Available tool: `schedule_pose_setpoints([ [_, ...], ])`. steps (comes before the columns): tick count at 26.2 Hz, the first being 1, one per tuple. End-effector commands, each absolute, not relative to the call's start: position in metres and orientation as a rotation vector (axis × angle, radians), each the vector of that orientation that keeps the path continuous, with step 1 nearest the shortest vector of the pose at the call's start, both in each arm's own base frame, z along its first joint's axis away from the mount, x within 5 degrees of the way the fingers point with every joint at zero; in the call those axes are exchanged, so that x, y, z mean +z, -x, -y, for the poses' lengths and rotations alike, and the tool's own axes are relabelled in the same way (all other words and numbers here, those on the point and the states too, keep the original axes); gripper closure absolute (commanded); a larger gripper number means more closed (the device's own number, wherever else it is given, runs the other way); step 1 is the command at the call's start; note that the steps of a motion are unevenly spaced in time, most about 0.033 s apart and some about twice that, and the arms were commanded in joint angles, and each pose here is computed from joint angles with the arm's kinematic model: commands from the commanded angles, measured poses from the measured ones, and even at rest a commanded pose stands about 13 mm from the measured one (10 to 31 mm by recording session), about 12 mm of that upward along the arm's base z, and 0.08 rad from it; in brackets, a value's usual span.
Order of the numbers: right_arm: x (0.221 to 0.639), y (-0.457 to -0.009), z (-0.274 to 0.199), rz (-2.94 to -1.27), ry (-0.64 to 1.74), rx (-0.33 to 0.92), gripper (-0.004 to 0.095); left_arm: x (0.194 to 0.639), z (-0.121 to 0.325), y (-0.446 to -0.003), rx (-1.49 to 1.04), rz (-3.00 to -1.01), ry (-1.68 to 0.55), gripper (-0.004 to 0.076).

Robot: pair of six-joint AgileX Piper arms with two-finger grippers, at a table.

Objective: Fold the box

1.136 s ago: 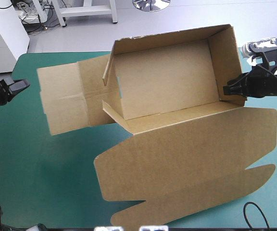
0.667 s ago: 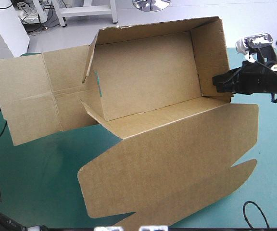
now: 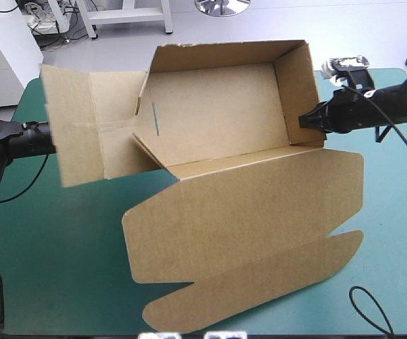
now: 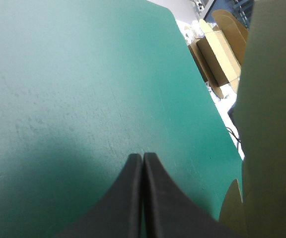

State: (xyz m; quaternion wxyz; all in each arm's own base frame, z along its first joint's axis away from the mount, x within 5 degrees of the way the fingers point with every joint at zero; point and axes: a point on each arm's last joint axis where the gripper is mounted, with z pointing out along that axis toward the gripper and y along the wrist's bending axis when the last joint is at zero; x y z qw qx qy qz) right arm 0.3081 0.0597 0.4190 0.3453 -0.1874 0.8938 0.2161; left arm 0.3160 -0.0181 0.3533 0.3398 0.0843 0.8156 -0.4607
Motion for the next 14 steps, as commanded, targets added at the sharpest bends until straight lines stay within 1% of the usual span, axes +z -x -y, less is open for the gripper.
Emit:
schedule_pose_setpoints([
  [1, 0.434, -0.305, -0.078, -2.235, 0.464, 0.526, 0.0919, 0.391, 0.039, -0.29, -1.302, -2.011, -0.366, 0.0734],
  [4, 0.431, -0.307, -0.086, -2.24, 0.465, 0.52, 0.0919, 0.396, 0.051, -0.283, -1.258, -2.032, -0.405, 0.0734],
  [9, 0.431, -0.308, -0.087, -2.246, 0.442, 0.511, 0.0919, 0.392, 0.061, -0.279, -1.072, -2.148, -0.381, 0.0734],
  [14, 0.43, -0.307, -0.087, -2.256, 0.443, 0.516, 0.092, 0.39, 0.071, -0.276, -1.028, -2.189, -0.379, 0.0734],
])
